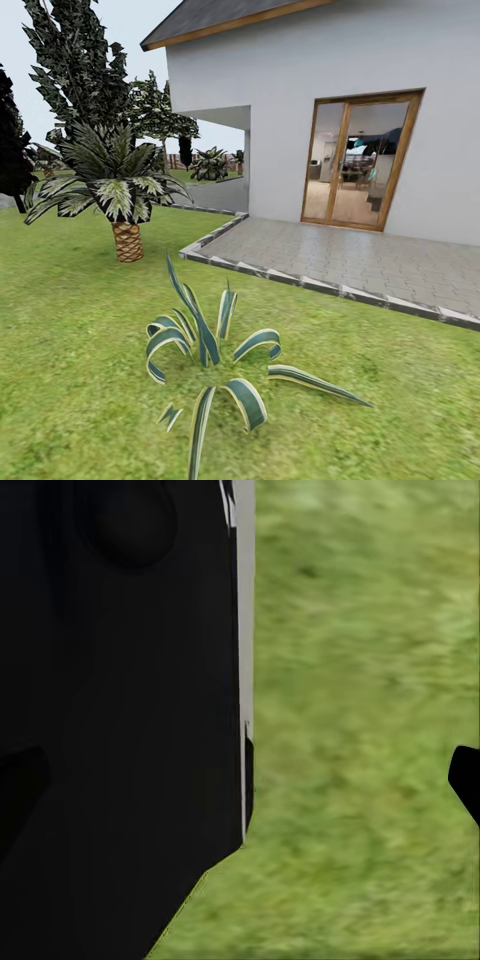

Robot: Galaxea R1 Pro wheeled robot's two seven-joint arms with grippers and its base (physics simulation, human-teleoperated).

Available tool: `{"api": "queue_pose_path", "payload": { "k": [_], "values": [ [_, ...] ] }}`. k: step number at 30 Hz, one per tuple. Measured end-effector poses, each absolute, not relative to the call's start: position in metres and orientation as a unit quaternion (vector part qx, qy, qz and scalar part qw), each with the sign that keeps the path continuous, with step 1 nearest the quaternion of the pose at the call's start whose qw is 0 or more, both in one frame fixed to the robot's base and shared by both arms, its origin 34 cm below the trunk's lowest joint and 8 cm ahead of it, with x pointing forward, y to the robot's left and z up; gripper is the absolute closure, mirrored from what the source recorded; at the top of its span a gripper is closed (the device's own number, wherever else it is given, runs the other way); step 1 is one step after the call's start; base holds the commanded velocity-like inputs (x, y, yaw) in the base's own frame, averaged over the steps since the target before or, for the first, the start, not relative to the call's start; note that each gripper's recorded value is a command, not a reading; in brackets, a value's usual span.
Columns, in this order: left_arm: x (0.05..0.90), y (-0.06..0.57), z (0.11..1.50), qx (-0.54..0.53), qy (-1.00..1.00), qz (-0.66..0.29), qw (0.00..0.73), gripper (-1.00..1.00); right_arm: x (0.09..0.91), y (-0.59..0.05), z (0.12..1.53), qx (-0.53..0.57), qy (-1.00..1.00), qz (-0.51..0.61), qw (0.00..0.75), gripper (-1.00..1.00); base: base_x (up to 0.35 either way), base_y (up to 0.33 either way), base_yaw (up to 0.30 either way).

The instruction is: Take the three Easter eggs out of the wicker basket on the lawn in the garden, then place them on the lawn next to a single tree (choose any tree) so that all three eggs are next to the same tree and none are left in the basket.

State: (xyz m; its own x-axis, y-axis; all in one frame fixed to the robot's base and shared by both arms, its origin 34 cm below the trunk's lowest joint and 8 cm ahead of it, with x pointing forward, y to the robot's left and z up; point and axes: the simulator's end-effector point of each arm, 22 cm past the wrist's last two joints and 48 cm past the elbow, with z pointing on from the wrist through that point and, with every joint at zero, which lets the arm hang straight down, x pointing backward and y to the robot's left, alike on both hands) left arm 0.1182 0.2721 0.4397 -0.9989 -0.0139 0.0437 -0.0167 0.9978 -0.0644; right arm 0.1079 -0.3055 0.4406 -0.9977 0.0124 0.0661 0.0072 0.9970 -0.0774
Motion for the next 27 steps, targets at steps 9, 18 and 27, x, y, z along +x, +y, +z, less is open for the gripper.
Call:
{"api": "queue_pose_path", "payload": {
  "k": [9, 18, 27],
  "values": [
    [0.1186, 0.2723, 0.4397, 0.005, -0.999, 0.033, 0.021, -1.0, 0.1082, -0.3048, 0.4405, -0.004, -0.999, 0.038, 0.033, -1.0, 0.011, 0.293, 0.0],
    [0.119, 0.2718, 0.4396, 0.008, -0.999, 0.032, 0.021, -1.0, 0.1079, -0.3025, 0.4404, -0.006, -0.999, 0.037, 0.033, -1.0, 0.007, 0.029, -0.001],
    [0.1208, 0.2724, 0.4395, 0.008, -0.999, 0.03, 0.018, -1.0, 0.1096, -0.3021, 0.4402, -0.008, -0.999, 0.036, 0.031, -1.0, 0.0, 0.0, -0.137]
  ]
}}
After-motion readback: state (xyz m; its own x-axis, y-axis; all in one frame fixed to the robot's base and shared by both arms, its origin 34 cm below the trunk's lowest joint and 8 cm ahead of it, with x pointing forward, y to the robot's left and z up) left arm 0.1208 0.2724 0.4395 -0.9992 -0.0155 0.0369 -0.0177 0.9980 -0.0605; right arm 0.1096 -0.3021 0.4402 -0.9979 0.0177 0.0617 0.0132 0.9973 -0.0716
